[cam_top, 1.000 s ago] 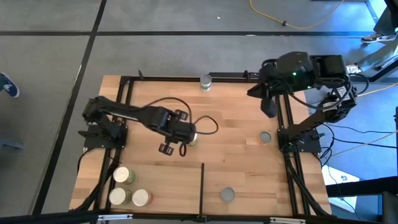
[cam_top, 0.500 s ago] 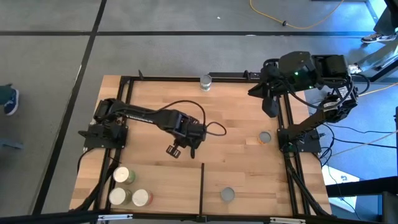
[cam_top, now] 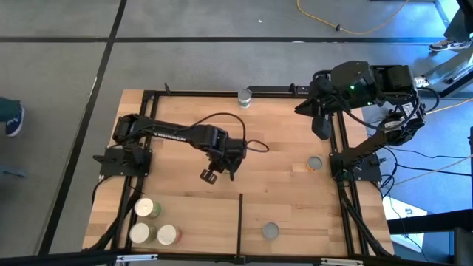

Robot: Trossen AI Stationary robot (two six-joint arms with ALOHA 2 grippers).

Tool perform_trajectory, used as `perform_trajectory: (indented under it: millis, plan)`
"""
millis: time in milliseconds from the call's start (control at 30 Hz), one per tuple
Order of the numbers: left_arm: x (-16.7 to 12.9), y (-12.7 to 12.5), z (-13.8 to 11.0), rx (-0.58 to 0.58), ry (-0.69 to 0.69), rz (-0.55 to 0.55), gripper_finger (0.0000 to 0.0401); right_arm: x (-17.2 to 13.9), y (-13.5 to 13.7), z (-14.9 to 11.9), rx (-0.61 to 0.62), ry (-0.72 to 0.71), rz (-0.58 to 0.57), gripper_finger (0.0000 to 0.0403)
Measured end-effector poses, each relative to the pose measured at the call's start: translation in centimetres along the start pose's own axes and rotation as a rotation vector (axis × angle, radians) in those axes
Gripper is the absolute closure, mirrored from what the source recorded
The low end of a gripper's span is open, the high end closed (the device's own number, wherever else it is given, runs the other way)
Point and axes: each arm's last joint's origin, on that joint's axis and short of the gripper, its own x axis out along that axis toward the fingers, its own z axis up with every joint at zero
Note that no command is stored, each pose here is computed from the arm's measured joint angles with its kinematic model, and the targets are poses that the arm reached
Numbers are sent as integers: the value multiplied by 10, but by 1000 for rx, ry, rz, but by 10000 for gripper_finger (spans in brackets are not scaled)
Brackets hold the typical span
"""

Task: Pick and place cans onto a shelf
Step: Put the canned peaches on the shelf

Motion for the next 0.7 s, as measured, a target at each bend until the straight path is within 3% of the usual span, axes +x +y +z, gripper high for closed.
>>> perform_trajectory:
  millis: [400,700]
  plan:
    - [19,2,-7,21,36,79,366,0,0,0,-3,0,0,363]
    - [20,1,-6,19,20,43,366,0,0,0,-1,0,0,363]
